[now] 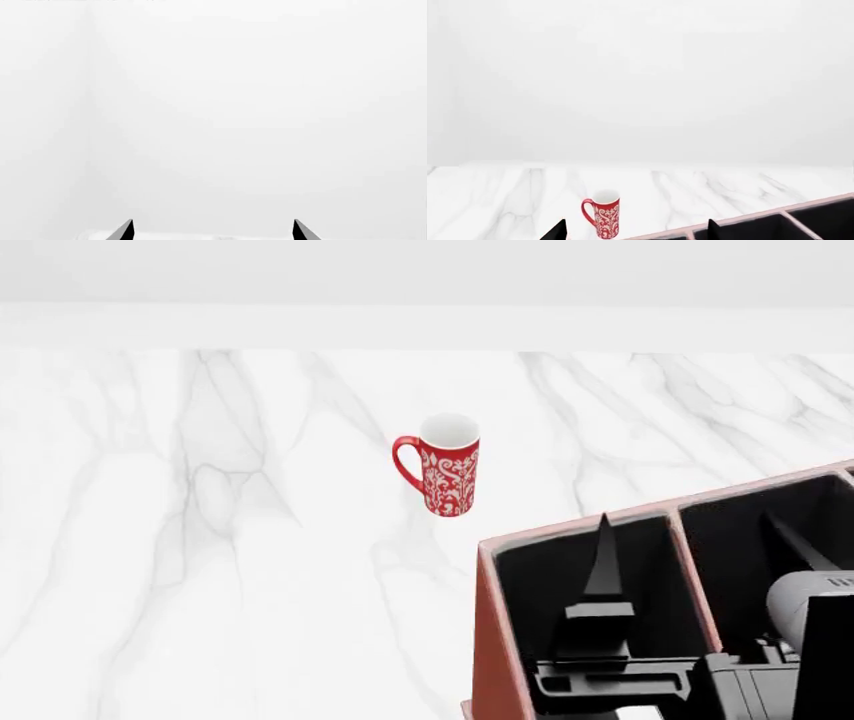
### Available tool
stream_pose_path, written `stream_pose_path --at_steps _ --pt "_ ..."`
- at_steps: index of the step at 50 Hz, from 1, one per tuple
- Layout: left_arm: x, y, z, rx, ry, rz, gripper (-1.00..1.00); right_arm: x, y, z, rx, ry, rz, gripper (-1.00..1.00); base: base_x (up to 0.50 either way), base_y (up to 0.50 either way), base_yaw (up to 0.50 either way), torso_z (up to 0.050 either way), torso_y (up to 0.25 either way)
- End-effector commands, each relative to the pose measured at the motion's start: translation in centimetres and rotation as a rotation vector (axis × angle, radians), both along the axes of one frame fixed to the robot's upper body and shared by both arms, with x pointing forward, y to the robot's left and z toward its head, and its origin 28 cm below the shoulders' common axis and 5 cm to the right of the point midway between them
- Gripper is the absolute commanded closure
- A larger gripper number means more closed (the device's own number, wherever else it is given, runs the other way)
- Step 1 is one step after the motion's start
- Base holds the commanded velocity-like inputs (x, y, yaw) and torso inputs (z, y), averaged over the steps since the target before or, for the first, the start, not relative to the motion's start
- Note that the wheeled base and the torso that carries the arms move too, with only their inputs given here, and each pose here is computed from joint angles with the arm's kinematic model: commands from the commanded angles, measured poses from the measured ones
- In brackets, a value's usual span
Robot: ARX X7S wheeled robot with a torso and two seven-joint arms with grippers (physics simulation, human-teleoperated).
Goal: Pick up the book and place it in the left compartment of the caddy.
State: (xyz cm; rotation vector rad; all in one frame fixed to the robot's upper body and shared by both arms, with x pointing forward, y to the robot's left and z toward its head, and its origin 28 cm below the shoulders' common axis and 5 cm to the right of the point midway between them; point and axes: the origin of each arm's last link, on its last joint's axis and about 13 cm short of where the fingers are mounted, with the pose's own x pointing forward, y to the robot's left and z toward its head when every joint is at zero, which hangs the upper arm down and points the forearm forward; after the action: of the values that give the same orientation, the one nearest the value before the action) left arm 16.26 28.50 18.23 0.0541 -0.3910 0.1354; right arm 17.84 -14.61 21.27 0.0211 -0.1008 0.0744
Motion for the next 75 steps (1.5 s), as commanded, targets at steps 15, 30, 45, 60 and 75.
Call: stream_pose_path --at_steps 15,30,45,60,75 --pt "-0.5 -0.1 0.2 0.006 -0.017 -0.003 -1.0 -2.0 0.4 0.3 -0.035 -0.179 -0.015 -1.0 0.0 0.0 0.0 0.0 0.0" --pt "-0.6 -0.1 0.3 0.009 -0.023 -0.006 -1.0 -2.4 0.3 0.7 -0.026 -0.25 -0.028 -1.0 0.0 0.0 0.0 0.0 0.0" --pt "-0.8 -0.1 0.4 0.011 -0.029 -0.009 -1.0 -3.1 0.4 1.4 -0.029 -0.319 -0.038 -1.0 0.0 0.0 0.0 0.0 0.0" --pt "-1.1 -0.3 0.5 0.018 -0.049 -0.019 -1.0 -3.7 0.6 1.9 -0.039 -0.4 -0.041 -1.0 0.0 0.0 0.0 0.0 0.0" --pt "-1.8 -0.4 0.8 0.031 -0.092 -0.026 -1.0 -4.4 0.7 2.0 -0.049 -0.484 -0.048 -1.0 0.0 0.0 0.0 0.0 0.0"
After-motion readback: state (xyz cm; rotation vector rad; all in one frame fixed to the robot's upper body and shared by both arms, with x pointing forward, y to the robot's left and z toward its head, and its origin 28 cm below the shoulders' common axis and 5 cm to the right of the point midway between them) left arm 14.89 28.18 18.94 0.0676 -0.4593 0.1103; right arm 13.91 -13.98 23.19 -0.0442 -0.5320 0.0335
